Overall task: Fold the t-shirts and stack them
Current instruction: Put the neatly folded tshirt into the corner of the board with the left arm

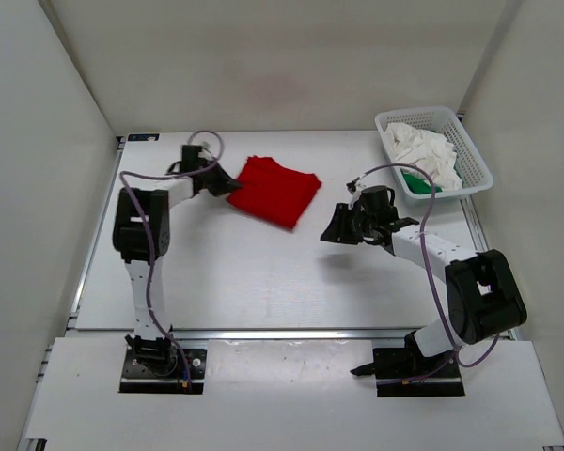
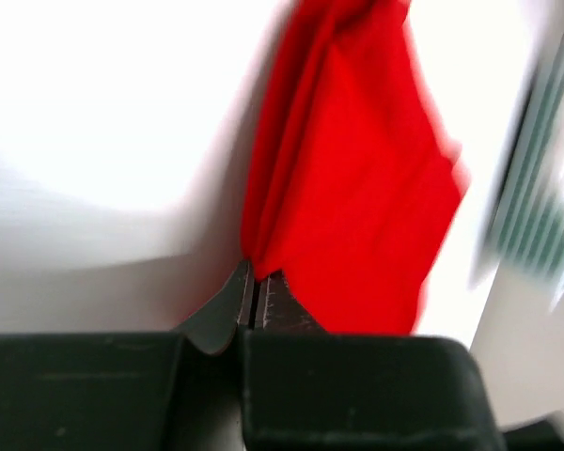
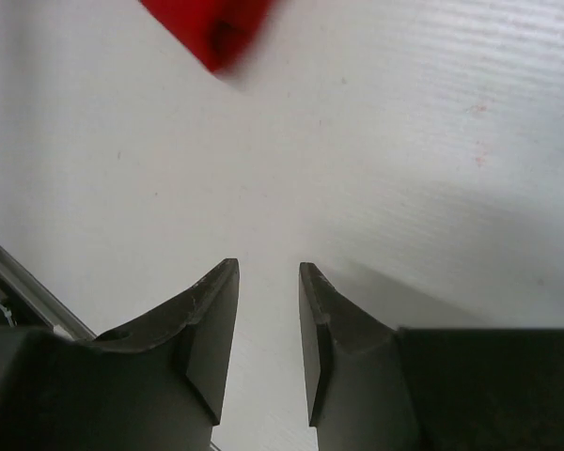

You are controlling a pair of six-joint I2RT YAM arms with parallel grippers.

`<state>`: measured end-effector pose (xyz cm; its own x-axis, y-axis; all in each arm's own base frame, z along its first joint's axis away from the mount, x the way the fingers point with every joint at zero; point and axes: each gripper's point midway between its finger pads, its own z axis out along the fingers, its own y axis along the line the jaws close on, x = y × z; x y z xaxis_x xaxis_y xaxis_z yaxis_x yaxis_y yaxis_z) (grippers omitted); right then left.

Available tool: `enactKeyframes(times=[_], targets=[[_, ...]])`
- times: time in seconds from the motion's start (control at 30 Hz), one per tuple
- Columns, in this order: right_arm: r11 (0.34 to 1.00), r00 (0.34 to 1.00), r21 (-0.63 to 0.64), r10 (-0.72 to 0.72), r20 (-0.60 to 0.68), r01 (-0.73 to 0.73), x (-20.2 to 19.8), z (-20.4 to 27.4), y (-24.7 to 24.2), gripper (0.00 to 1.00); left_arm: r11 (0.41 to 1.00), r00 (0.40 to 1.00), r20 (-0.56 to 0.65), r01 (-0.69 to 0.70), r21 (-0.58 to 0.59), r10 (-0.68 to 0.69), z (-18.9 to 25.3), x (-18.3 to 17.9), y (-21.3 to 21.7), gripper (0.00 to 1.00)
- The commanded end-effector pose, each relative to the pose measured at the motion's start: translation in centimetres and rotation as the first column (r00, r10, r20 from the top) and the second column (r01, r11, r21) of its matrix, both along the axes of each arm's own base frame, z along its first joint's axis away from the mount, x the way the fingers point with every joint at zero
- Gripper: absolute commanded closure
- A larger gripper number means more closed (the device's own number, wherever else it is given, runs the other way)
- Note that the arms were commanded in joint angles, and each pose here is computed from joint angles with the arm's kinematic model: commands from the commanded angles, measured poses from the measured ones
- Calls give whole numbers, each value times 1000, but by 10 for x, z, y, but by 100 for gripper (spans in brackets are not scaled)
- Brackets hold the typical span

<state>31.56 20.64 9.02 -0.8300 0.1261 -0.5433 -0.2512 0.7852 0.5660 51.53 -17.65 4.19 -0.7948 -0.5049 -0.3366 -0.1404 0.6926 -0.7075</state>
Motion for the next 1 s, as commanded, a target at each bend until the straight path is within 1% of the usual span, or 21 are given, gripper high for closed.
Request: enactKeyframes(times=[0.0,0.03,0.07,0.1,0.13,0.17,0.2,0.23,0.27,0.3,0.33,0.4,0.47,0.5,0.57,0.63,0.67,0.73,0.8,0.87,0.97], targets=[[997,997,65,25,76,-30,1,17,8,69,938,916,205,-345,-34,344,88,42,142,100],[997,997,63,30,73,-35,-2,14,7,70,916,896,196,-399,-36,398,86,35,158,100],[997,997,61,42,61,-46,-7,10,9,70,890,864,217,-454,-49,453,93,36,186,100],[997,997,56,56,61,-60,-9,9,12,69,860,837,205,-507,-57,507,88,29,202,99],[996,996,57,60,60,-63,-12,9,13,70,830,805,211,-553,-75,555,91,23,216,88],[995,996,66,78,51,-81,-17,8,19,70,817,793,202,-572,-77,574,83,13,219,81],[992,994,72,97,50,-101,-22,7,23,70,798,772,208,-591,-113,601,83,12,227,74],[991,993,74,108,43,-111,-28,5,26,69,777,749,209,-613,-139,629,82,6,231,64],[991,994,75,105,39,-108,-31,3,25,70,755,733,179,-639,-148,656,71,-1,231,57],[989,992,78,122,27,-123,-39,-1,30,69,745,719,193,-646,-168,668,76,1,237,43],[987,991,85,131,28,-133,-43,0,32,69,753,733,172,-634,-177,658,67,0,232,33],[986,991,91,136,18,-137,-52,-5,34,69,769,761,123,-617,-169,637,53,4,227,28],[984,989,97,146,14,-147,-61,-6,34,69,776,775,84,-609,-168,626,46,4,225,26],[983,988,103,155,12,-155,-64,-6,37,69,773,773,87,-610,-173,629,48,4,227,25],[982,987,101,159,15,-160,-68,-5,36,69,758,758,76,-632,-161,648,39,-2,233,27],[983,989,102,149,15,-150,-72,-6,33,68,750,749,73,-646,-143,659,36,-2,246,32],[982,988,109,151,19,-152,-73,-4,33,69,755,754,65,-643,-129,653,31,1,245,33],[984,990,115,138,19,-139,-74,-2,29,69,760,761,31,-642,-103,648,20,3,249,40],[984,991,120,127,34,-131,-73,4,26,69,768,770,18,-634,-88,638,11,13,247,43],[987,993,108,115,31,-117,-75,3,20,69,762,764,20,-640,-98,645,8,24,252,48],[988,994,112,106,28,-108,-76,8,17,68,742,747,5,-659,-127,665,6,45,256,49]])
